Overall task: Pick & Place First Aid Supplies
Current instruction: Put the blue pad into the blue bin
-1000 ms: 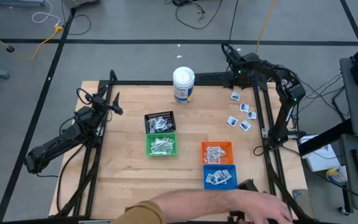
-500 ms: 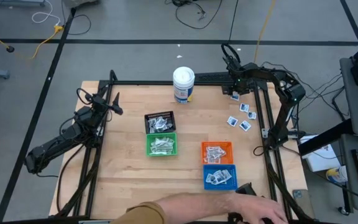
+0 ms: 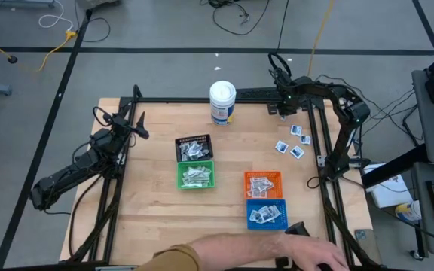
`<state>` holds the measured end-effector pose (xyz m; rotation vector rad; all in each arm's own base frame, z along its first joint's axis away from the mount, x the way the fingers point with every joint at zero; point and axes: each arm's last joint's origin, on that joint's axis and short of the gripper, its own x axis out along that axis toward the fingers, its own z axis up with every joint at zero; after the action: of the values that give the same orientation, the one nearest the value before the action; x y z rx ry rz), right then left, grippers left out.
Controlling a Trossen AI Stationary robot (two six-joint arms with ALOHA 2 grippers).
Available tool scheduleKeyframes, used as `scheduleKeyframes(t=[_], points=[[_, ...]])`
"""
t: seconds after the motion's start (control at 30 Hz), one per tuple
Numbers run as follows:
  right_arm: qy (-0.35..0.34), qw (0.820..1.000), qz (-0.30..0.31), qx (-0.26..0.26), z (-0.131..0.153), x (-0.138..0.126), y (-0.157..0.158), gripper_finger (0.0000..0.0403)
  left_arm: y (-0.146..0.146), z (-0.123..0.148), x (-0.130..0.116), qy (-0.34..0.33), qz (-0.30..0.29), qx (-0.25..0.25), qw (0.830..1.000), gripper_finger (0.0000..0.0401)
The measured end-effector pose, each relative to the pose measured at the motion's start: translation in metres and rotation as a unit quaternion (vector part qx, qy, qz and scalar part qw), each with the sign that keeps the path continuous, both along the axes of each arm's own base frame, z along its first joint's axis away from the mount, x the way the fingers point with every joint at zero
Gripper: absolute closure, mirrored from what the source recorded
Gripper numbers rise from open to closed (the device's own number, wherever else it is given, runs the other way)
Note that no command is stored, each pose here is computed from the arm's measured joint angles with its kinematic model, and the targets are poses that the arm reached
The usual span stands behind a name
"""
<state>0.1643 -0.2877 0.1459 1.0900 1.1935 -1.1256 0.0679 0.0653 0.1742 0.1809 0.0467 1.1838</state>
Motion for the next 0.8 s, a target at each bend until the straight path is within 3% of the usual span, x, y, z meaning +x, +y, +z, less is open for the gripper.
scheduleKeyframes(t=[0.1, 0.27, 0.53, 0.8], points=[[-0.008, 1.000, 0.005, 0.006, 0.000, 0.000, 0.000, 0.0392, 0.000, 0.000, 0.000, 0.000, 0.000, 0.000, 1.000, 0.0095], [-0.002, 0.999, 0.012, 0.030, 0.008, 0.001, 0.003, 0.0394, 0.000, 0.000, 0.000, 0.000, 0.000, 0.000, 1.000, 0.0096], [0.000, 0.999, 0.032, 0.026, 0.067, 0.005, 0.005, 0.0397, 0.000, 0.000, 0.000, 0.000, 0.000, 0.000, 1.000, 0.0096], [0.011, 0.998, 0.046, 0.042, 0.118, 0.011, 0.030, 0.0398, 0.000, 0.000, 0.000, 0.000, 0.000, 0.000, 1.000, 0.0095]])
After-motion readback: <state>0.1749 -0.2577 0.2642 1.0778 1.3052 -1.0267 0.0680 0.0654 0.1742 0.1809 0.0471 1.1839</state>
